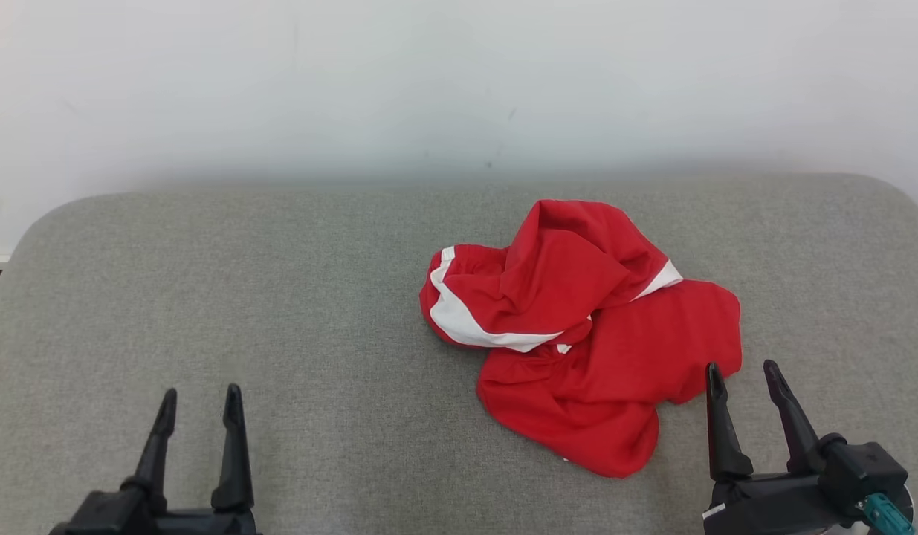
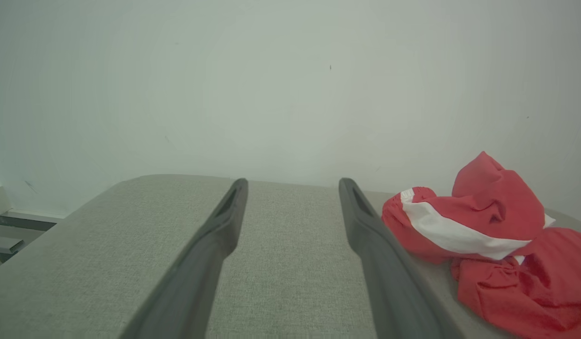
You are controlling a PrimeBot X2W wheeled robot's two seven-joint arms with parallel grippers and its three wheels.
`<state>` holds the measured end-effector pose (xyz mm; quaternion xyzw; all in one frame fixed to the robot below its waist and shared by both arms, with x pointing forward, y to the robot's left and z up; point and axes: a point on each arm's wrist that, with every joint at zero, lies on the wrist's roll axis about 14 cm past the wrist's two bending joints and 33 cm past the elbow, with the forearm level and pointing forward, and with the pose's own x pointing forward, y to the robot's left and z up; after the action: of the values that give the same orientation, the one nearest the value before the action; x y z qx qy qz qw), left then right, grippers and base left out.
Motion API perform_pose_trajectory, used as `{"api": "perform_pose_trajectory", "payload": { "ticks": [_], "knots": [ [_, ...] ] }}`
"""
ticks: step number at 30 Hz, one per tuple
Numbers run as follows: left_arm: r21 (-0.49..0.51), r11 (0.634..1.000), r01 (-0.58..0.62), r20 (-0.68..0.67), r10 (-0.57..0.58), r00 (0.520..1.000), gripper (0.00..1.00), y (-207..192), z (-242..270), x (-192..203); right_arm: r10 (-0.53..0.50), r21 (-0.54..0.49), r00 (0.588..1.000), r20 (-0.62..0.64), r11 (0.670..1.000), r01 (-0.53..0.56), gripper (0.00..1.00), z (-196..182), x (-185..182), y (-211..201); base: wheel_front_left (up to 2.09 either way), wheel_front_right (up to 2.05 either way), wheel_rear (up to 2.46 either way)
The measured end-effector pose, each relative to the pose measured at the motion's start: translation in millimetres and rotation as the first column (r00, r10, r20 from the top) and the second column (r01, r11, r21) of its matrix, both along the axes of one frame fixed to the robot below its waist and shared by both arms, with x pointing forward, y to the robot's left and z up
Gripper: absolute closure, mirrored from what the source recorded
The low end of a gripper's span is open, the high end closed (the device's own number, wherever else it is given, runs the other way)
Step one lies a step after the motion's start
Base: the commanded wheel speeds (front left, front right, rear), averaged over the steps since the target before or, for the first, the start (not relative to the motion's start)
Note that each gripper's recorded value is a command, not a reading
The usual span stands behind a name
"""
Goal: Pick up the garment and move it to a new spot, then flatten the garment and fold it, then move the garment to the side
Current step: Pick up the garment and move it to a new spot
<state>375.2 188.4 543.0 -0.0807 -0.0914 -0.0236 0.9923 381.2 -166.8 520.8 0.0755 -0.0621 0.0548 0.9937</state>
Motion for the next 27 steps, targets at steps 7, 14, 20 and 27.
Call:
{"api": "perform_pose_trajectory", "payload": {
  "ticks": [7, 14, 20, 27],
  "knots": [
    [-0.018, 1.0, 0.005, -0.019, -0.006, 1.0, 0.0, -1, -9, -14, 0.01, -0.003, 1.0, -0.003, 1.0, -0.01, 0.0, -1, -4, 3, 0.0, 0.0, 0.0],
    [-0.022, 1.0, -0.009, -0.038, 0.008, 0.999, 0.0, 3, -17, -16, 0.013, -0.003, 1.0, -0.013, 1.0, -0.013, 0.0, -4, -6, 4, 0.0, 0.0, 0.0],
    [-0.013, 1.0, -0.014, -0.048, 0.013, 0.999, 0.0, 3, -21, -16, 0.013, -0.005, 1.0, -0.024, 1.0, -0.013, 0.0, -8, -6, 3, 0.0, 0.0, 0.0],
    [-0.011, 1.0, -0.016, -0.049, 0.015, 0.999, 0.0, 3, -21, -16, 0.012, -0.005, 1.0, -0.025, 1.0, -0.012, 0.0, -8, -7, 3, 0.0, 0.0, 0.0]
  ]
}}
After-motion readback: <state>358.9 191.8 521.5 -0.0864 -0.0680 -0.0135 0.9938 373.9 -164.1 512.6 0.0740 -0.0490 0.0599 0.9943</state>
